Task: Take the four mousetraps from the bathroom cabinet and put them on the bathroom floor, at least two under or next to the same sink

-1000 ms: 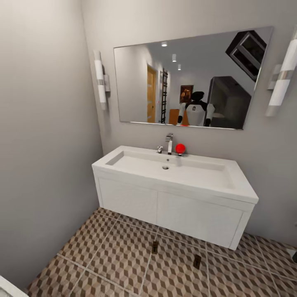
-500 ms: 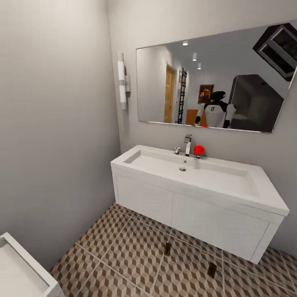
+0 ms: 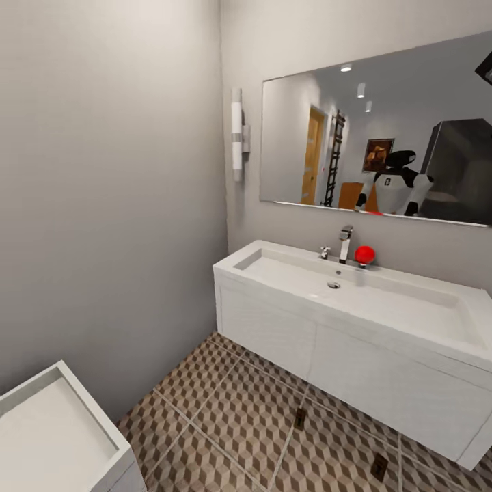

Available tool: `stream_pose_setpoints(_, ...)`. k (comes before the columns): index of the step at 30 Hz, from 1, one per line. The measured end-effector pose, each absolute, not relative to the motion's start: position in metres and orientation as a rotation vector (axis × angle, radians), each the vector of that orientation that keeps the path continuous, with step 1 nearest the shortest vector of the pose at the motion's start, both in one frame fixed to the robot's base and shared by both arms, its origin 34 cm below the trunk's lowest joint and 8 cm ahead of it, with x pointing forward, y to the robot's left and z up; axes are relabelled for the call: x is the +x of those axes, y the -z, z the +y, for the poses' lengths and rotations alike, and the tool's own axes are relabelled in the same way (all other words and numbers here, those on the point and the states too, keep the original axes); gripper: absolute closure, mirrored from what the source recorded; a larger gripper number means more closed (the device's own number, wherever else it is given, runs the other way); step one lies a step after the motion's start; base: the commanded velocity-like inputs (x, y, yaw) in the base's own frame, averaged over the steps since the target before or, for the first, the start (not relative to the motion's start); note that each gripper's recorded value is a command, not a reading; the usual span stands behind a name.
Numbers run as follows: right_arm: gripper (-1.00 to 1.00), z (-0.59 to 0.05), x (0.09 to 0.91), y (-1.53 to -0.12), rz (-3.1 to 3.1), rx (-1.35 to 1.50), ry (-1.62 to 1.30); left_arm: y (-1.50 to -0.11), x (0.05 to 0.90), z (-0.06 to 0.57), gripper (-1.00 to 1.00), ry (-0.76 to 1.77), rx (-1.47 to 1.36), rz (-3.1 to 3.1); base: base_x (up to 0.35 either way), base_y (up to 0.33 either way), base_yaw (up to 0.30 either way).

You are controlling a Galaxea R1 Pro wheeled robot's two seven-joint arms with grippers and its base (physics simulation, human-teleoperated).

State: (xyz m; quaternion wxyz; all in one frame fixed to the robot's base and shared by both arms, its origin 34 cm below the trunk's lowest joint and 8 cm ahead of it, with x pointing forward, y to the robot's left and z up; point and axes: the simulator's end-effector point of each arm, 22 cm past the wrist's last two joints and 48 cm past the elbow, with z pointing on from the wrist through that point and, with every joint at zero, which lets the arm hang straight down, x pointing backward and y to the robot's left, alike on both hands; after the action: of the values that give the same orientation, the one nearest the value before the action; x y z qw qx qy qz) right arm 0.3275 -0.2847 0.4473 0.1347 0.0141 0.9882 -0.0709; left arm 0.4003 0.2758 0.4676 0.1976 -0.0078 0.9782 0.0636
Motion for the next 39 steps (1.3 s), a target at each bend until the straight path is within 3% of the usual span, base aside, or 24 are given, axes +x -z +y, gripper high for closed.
stream_pose_setpoints(39, -1.00, -0.2823, 0.3274, -0.4472, 2.865, 0.040, 0.200, -0.4677, 0.4003, 0.2760, -1.00, -0.178, -0.022, 2.738, 0.000, 0.000, 0.279)
